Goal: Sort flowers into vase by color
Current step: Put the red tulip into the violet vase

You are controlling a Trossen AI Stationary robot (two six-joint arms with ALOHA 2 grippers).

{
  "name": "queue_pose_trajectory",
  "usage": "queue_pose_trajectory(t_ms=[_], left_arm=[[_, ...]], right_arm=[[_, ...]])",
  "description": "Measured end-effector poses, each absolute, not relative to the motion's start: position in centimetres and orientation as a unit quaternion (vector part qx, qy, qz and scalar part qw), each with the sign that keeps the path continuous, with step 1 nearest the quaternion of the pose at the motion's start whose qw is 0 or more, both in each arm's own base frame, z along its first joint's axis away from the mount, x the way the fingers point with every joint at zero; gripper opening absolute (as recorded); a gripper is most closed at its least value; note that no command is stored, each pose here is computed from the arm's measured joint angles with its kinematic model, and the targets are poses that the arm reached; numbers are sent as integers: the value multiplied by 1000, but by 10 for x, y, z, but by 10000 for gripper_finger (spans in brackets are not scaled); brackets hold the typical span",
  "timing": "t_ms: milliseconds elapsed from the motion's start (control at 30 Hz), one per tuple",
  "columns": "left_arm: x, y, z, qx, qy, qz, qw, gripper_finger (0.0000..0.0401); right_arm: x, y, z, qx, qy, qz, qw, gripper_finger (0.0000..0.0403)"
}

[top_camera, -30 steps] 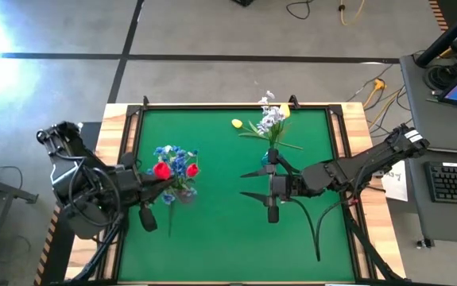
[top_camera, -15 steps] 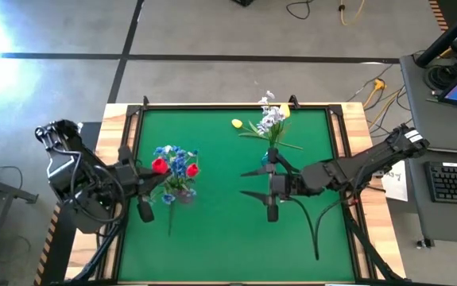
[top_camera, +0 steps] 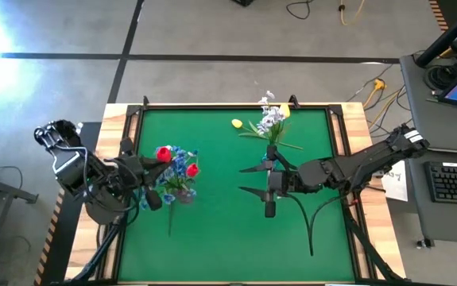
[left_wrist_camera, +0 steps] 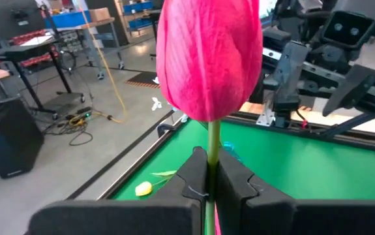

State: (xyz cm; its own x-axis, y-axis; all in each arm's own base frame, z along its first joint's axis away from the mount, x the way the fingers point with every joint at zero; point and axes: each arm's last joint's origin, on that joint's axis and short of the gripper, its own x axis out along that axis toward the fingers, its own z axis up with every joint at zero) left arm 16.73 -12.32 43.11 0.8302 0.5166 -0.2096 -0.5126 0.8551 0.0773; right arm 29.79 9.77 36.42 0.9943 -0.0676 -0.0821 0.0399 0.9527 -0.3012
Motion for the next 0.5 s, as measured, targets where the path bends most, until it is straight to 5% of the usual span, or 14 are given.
queue_pose_trajectory(t_ms=[500], left_arm=[[171, -127, 428, -11, 110, 272, 956, 0]], right_arm=[[298, 98, 364, -152, 47, -27, 987, 192]])
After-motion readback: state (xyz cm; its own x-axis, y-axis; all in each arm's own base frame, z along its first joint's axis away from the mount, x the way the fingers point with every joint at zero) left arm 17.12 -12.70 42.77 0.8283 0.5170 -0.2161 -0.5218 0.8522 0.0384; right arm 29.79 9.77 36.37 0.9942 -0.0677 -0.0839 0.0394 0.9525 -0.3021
